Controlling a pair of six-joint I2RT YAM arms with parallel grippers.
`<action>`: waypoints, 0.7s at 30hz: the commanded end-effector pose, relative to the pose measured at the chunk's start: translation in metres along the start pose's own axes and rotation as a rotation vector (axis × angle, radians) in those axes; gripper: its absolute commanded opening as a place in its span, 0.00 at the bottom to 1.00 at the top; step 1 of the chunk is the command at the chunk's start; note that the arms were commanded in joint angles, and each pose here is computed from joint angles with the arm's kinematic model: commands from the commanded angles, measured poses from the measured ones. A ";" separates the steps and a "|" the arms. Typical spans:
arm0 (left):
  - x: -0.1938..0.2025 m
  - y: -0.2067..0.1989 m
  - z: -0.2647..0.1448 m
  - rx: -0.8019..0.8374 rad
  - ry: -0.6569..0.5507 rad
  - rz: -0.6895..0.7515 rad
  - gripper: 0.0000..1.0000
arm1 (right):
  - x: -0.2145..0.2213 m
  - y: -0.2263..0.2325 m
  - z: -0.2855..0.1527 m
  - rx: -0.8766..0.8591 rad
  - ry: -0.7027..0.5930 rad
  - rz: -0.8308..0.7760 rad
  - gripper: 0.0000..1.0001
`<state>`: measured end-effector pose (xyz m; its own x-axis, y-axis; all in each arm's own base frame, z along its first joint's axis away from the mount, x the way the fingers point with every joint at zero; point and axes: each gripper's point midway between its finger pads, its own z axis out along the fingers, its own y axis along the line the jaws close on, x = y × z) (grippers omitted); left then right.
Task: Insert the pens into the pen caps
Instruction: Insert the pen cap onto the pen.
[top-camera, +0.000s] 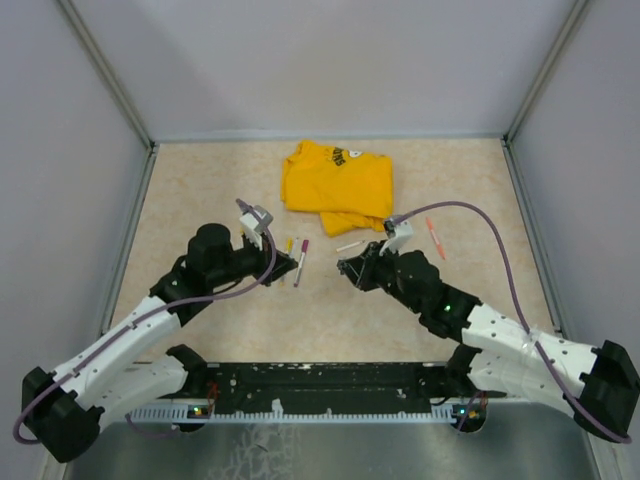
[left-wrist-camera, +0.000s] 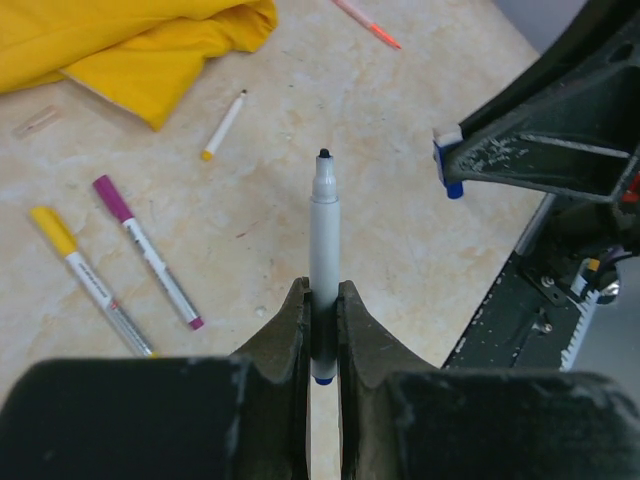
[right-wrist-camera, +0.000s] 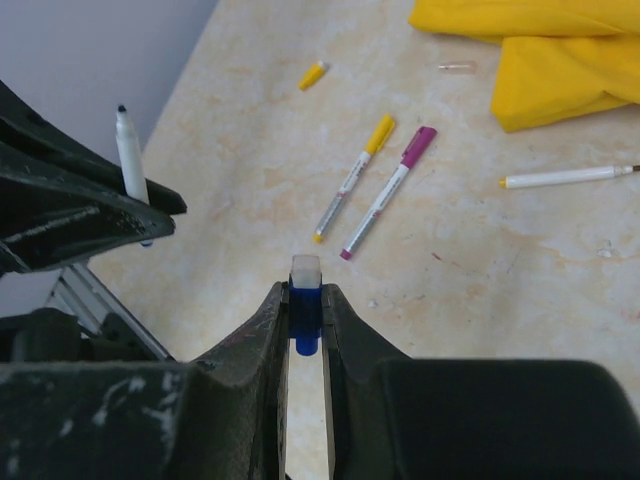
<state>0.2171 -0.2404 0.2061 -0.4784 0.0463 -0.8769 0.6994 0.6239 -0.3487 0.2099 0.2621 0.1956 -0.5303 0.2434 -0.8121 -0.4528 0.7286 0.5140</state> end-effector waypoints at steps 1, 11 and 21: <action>-0.011 -0.035 0.000 0.151 -0.078 0.008 0.00 | -0.055 0.029 -0.009 -0.133 -0.265 0.197 0.00; -0.015 -0.078 0.009 0.247 -0.128 0.010 0.00 | -0.106 0.043 -0.033 -0.261 -0.526 0.309 0.00; -0.016 -0.104 0.021 0.313 -0.128 0.012 0.00 | -0.135 0.057 -0.058 -0.390 -0.682 0.351 0.00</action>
<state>0.1618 -0.3128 0.2328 -0.4398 -0.0119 -0.8980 0.8292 0.3786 -0.4112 0.2196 0.2502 0.3010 -0.2819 0.7316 -0.6207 -0.5536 0.4043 0.7280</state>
